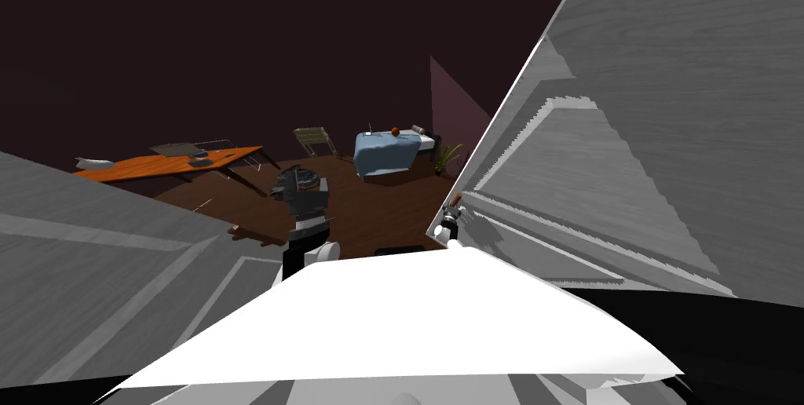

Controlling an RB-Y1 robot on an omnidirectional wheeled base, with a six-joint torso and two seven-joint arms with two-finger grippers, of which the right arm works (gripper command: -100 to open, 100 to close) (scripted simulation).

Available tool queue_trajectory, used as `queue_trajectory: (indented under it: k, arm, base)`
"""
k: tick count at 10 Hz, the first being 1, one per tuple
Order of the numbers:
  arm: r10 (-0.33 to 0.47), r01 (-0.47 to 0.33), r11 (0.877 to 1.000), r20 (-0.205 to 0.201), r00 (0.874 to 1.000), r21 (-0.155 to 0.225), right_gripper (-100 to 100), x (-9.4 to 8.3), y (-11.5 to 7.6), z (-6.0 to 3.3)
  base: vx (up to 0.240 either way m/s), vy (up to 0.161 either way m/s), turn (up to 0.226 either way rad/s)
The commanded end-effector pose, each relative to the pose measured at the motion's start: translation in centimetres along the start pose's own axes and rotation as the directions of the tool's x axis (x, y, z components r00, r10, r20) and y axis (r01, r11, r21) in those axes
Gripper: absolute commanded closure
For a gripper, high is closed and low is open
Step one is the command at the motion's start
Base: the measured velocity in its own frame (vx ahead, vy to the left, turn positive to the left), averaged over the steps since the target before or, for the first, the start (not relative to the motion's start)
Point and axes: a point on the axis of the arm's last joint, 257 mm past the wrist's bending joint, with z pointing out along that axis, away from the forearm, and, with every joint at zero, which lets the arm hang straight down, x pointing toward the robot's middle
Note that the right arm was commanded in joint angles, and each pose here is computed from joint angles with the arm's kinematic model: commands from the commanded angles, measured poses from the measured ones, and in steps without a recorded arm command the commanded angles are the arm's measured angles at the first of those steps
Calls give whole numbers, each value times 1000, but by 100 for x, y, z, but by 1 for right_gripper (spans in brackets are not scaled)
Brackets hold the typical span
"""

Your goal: Push the door open

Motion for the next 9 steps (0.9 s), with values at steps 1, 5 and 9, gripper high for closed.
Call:
queue_trajectory:
  k: [1,5,9]
  arm:
    - [-1,0,999,-10,1000,-44,100,20,209,39]
    - [6,-6,996,-7,1000,-84,100,7,358,47]
    - [8,-8,993,-2,1000,-118,100,-12,525,39]
  base:
    - [176,18,-54]
    - [169,12,-50]
    - [130,-11,-36]
